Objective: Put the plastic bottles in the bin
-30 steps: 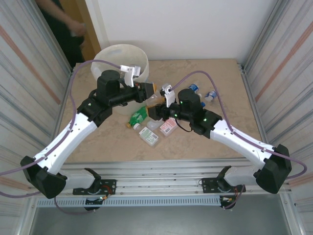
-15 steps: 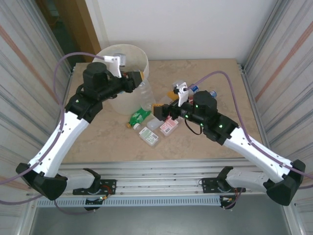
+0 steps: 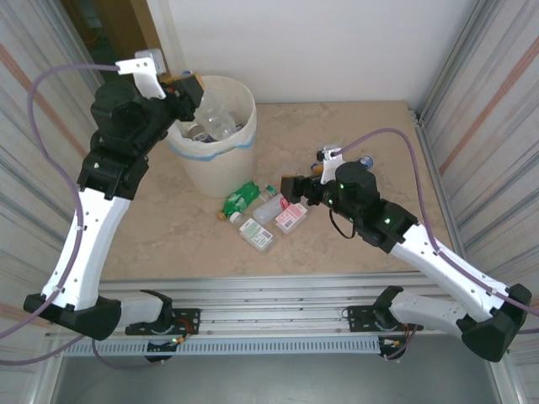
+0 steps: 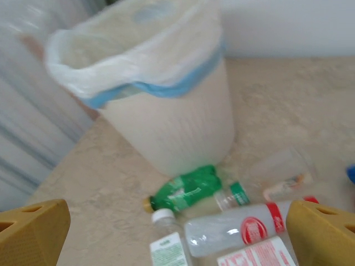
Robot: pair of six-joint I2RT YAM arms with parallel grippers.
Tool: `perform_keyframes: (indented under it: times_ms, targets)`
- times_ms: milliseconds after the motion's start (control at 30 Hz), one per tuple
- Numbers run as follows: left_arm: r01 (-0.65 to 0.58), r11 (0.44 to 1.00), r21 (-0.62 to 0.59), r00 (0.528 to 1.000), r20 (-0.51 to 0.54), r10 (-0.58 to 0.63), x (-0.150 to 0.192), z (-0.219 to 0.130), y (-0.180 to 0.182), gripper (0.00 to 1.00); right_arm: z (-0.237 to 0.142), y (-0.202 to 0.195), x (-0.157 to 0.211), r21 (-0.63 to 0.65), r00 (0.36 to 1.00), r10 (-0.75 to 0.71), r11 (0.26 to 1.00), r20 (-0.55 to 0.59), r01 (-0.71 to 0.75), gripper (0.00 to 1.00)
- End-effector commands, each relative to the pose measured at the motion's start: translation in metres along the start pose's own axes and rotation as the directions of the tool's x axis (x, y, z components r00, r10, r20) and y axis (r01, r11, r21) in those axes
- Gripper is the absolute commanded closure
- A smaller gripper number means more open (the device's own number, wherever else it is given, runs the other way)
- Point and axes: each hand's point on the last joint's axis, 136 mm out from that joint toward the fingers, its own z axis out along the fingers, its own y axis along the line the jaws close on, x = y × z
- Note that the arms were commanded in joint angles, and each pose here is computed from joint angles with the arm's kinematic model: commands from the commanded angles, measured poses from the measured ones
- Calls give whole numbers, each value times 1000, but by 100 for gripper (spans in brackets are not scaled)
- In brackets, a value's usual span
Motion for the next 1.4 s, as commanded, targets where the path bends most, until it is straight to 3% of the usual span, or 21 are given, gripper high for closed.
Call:
perform_keyframes:
  times_ms: [0, 267, 500, 900, 1267, 1367]
  targets:
    - [-99, 988, -121, 992, 64, 107, -23, 12, 19, 100, 6, -37, 12, 163, 988, 143, 978, -56, -132, 2]
    - [-183, 963, -198, 983, -27, 181, -13, 62, 42, 100, 24, -86, 62, 355, 913, 358, 894, -195, -275, 2]
    - [-248, 936, -251, 965, -151, 216, 18, 100, 67, 100, 41, -96, 93, 423, 863, 430, 856, -264, -297, 2]
    - [-235, 929, -286, 948, -277, 155, 78, 138, 104, 97, 53, -107, 127, 496, 818, 488, 814, -304, -302, 2]
    - [-227, 917, -329, 926, -365, 98, 124, 148, 129, 81, 65, -107, 157, 520, 775, 530, 795, -344, -312, 2]
    - [-221, 919, -327, 922, -376, 88, 129, 149, 131, 66, 68, -104, 161, 522, 769, 531, 796, -357, -307, 2]
